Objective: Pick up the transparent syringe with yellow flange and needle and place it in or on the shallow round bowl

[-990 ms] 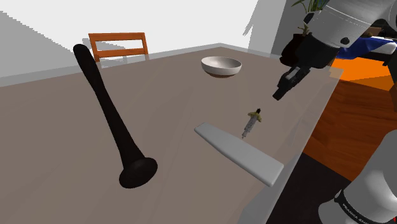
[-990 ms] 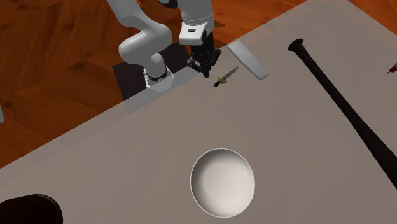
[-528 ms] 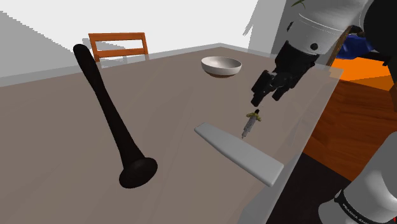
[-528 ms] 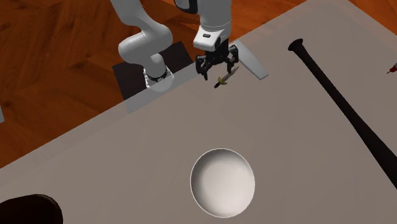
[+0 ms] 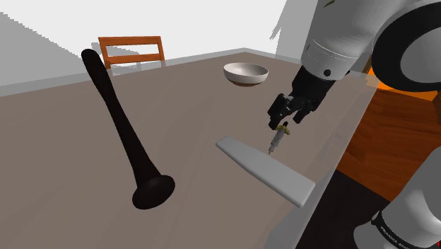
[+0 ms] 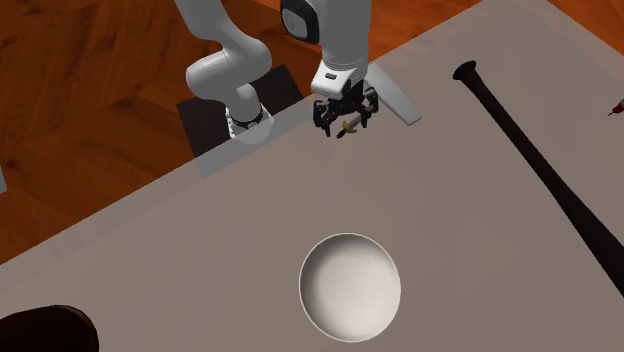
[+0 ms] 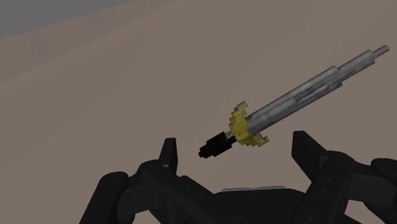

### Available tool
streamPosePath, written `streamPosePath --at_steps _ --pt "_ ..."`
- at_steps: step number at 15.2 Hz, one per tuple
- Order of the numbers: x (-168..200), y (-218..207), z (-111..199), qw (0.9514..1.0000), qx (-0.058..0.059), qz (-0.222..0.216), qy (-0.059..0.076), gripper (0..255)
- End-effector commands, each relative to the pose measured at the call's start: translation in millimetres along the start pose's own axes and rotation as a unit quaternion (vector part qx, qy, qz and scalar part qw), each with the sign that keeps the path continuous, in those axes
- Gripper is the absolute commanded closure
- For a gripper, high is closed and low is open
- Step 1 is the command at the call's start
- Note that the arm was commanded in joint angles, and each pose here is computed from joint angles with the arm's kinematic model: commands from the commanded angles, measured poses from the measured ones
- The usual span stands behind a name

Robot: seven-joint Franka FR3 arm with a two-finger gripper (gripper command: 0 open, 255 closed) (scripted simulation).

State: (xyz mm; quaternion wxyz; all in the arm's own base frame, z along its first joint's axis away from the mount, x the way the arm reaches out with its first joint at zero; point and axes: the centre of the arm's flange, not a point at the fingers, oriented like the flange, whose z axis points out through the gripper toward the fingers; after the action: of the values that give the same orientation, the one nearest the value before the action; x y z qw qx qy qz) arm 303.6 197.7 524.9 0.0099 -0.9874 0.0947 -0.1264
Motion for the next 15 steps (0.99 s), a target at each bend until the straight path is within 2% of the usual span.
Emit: streamPosePath --at_steps 1,7,8,15 --pt "0.0 -0.3 4.7 1.0 0.0 0.0 0.0 0" --pt "0.0 -0.3 4.7 1.0 0.0 0.0 0.0 0" --pt "0.0 -0.3 4.6 1.0 0.0 0.0 0.0 255" --pt "0.0 -0.3 4.6 1.0 0.0 0.0 0.0 255"
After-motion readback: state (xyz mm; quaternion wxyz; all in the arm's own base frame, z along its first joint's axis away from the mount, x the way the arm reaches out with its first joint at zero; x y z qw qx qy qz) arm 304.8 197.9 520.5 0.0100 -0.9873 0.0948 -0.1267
